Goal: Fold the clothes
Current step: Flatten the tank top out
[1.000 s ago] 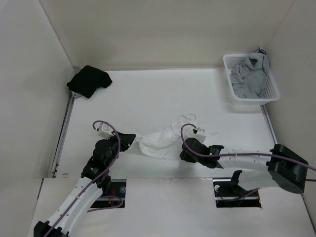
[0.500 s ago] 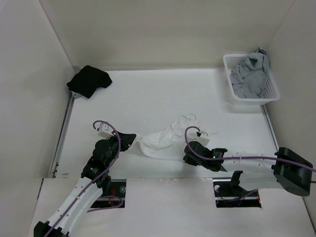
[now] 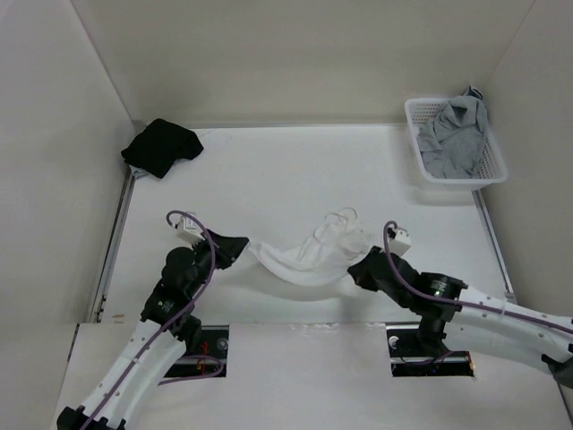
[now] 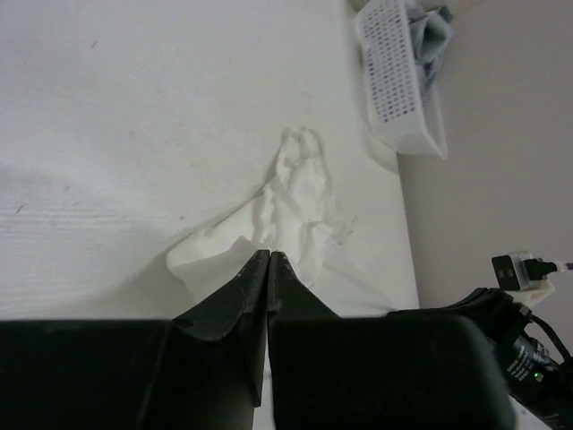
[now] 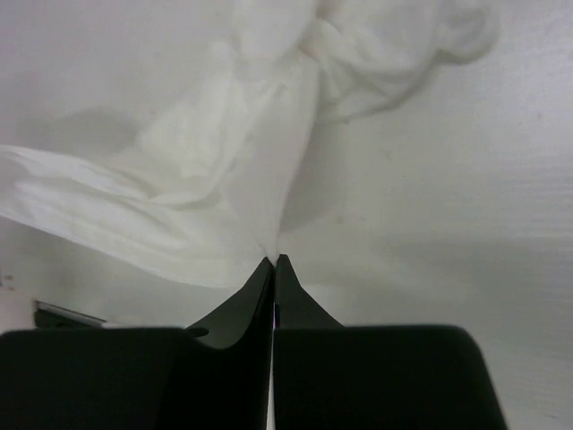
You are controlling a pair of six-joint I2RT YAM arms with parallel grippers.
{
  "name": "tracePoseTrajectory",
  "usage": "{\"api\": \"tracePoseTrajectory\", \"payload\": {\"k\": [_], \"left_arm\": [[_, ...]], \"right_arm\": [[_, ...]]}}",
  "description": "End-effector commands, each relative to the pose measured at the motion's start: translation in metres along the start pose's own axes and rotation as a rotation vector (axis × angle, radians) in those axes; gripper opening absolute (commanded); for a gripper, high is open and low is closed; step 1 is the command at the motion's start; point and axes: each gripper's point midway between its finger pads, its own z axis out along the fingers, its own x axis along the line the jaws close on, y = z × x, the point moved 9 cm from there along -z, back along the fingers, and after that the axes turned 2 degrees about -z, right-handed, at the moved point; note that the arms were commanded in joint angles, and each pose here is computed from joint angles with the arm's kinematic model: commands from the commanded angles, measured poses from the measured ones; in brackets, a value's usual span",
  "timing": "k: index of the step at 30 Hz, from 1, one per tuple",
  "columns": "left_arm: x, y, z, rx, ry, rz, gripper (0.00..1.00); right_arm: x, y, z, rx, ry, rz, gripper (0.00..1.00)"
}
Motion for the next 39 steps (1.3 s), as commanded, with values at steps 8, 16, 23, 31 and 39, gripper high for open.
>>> {"api": "tracePoseTrajectory", "payload": {"k": [8,16,23,31,39], "left_arm": [[-0.214,0.139,-0.080,-0.502,-0.563,0.094,0.00],[-0.261,0.167,-0.119,-0.606,-0.687,0.070,0.00],[-0.231,0.162,-0.066,-0.567,-0.510,0.046,0.00],[-0.182,0.183,0.036,-0.578,-0.249,0.029,0.00],[-0.206,0.253,0.082,-0.589,-0.325,-0.017,0.00]], "right_arm": [[0.103,0.185,-0.171,-0.560,0.157,-0.180,0.00],[0.155,0.241,-0.234,-0.706,0.325,-0.234,0.01],[0.175,0.240,-0.173,-0.667,0.331,-0.296,0.01],[0.163,0.295,-0.040,-0.506,0.326,-0.259,0.02],[0.193,0.377,-0.033,-0.576,0.348,-0.269,0.02]]}}
